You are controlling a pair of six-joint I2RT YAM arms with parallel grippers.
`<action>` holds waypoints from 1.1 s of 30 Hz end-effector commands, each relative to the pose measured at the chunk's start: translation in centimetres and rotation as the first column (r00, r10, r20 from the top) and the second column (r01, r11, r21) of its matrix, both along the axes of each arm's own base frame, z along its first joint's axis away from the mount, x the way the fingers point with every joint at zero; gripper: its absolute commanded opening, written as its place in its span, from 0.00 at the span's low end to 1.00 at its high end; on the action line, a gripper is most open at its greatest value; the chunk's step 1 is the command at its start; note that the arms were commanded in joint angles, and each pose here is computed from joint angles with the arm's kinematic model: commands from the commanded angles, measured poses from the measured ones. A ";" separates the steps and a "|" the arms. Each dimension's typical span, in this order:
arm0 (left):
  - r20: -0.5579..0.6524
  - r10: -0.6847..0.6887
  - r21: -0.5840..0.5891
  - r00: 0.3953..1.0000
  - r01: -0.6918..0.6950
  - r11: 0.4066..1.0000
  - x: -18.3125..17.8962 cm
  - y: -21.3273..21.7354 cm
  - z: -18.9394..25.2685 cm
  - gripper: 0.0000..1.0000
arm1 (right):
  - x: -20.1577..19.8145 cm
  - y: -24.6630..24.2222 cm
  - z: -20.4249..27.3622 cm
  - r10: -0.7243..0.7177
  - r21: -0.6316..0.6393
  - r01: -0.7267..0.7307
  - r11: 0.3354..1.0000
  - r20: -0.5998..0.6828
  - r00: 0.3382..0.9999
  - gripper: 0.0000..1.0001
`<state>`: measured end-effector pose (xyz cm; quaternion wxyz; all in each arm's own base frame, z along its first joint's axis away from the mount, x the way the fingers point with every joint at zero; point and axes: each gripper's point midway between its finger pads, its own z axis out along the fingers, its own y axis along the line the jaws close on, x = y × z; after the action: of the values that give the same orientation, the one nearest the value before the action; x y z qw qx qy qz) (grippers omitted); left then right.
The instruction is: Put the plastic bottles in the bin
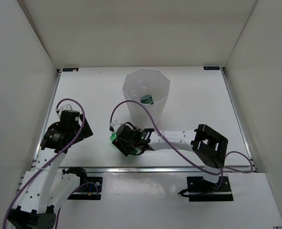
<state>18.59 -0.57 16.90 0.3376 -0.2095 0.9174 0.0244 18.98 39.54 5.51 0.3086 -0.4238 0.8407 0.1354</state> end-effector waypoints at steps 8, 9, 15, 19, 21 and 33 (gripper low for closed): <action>0.006 -0.001 -0.008 1.000 0.001 1.000 0.8 -0.2 -0.6 0.98 | -2.0 3.3 20.9 0.148 0.405 -0.220 0.887 0.201 0.968 0.10; 0.008 -0.001 -0.013 1.000 0.001 1.000 0.9 -0.2 -0.6 0.99 | -2.2 3.2 22.3 0.159 0.422 -0.243 0.873 0.225 0.961 0.10; 0.004 -0.027 -0.054 1.000 0.027 0.998 1.5 -1.2 -1.5 0.98 | 2.8 -1.7 33.7 -0.058 0.539 -0.243 0.807 0.481 0.875 0.16; 0.017 -0.049 -0.092 0.999 0.051 0.994 2.0 -2.2 -1.5 0.99 | 9.9 -6.0 34.7 -0.200 0.583 -0.107 0.805 0.437 0.877 0.16; 0.033 -0.061 -0.116 0.998 0.064 0.991 2.3 -2.7 -1.5 0.98 | 11.9 -7.0 33.6 -0.234 0.585 -0.066 0.809 0.423 0.875 0.21; 0.063 -0.103 -0.305 0.993 0.117 0.945 3.9 -7.5 -2.1 0.99 | 15.0 -11.4 32.0 -0.370 0.600 0.096 0.794 0.351 0.860 0.99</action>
<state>21.68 -5.93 14.42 0.3192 -0.1981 0.9225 -0.0889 34.50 28.95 33.50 0.5781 -0.2465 0.7432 0.2293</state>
